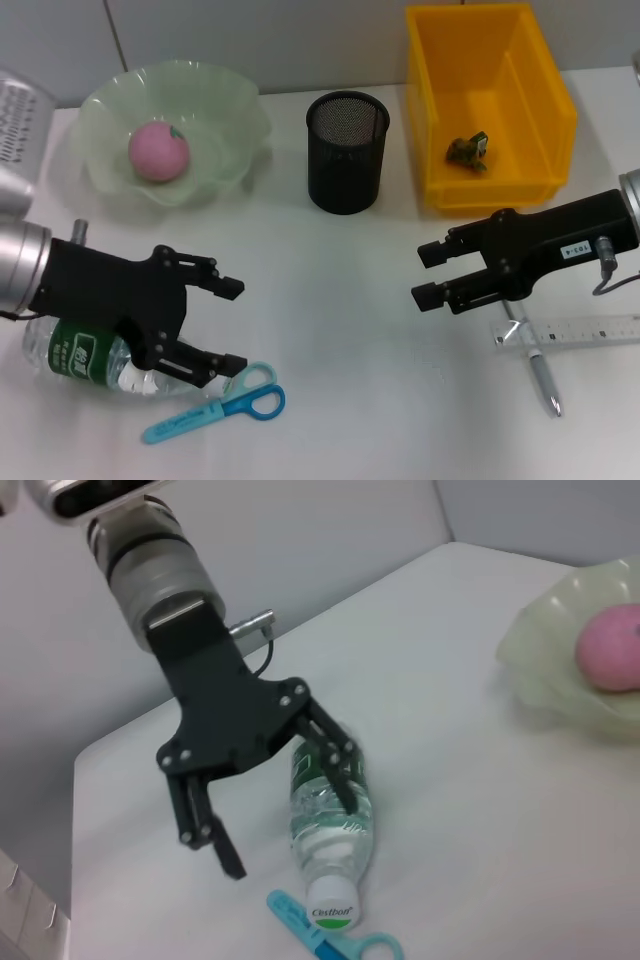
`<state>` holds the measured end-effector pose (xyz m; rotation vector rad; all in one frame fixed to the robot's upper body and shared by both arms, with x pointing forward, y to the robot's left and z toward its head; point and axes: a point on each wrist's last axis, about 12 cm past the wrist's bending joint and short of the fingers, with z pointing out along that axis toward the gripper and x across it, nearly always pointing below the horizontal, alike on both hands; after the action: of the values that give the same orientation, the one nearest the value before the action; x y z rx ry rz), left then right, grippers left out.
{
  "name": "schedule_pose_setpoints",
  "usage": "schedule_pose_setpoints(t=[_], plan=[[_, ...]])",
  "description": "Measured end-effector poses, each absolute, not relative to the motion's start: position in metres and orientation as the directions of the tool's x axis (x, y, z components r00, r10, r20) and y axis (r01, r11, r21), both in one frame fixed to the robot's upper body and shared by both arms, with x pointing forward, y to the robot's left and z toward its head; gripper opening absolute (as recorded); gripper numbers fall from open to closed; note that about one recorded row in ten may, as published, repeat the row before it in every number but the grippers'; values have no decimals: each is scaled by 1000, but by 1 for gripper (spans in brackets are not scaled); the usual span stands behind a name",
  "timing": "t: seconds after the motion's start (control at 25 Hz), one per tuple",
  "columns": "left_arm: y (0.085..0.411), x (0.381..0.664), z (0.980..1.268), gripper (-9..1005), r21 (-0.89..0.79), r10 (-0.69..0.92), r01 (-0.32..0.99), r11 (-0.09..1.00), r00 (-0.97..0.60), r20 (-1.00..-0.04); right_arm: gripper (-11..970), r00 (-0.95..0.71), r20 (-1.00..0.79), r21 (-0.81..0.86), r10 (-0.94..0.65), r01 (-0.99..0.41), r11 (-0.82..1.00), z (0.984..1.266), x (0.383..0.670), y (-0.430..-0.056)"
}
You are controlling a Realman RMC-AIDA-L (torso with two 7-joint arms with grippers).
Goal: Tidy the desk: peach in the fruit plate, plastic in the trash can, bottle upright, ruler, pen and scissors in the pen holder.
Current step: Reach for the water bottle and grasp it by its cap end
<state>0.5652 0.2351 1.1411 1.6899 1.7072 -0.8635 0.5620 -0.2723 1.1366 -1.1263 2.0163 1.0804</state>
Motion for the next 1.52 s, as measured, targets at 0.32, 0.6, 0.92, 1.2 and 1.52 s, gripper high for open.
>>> schedule_pose_setpoints(t=[0.32, 0.6, 0.92, 1.2, 1.52], plan=[[220, 570, 1145, 841, 20, 707, 989, -144, 117, -697, 722, -509, -765, 389, -395, -853, 346, 1142, 573, -268], [220, 568, 1148, 841, 64, 735, 976, -208, 200, -648, 723, -548, -742, 418, -385, -829, 372, 1144, 579, -265], [214, 563, 1152, 841, 88, 753, 960, -267, 265, -602, 723, -566, -734, 437, -374, -816, 379, 1142, 580, -261], [210, 563, 1149, 841, 93, 778, 956, -279, 282, -561, 722, -590, -721, 458, -364, -800, 388, 1143, 580, -260], [202, 565, 1145, 841, 108, 789, 948, -298, 308, -531, 723, -594, -718, 461, -363, -797, 391, 1144, 581, -260]])
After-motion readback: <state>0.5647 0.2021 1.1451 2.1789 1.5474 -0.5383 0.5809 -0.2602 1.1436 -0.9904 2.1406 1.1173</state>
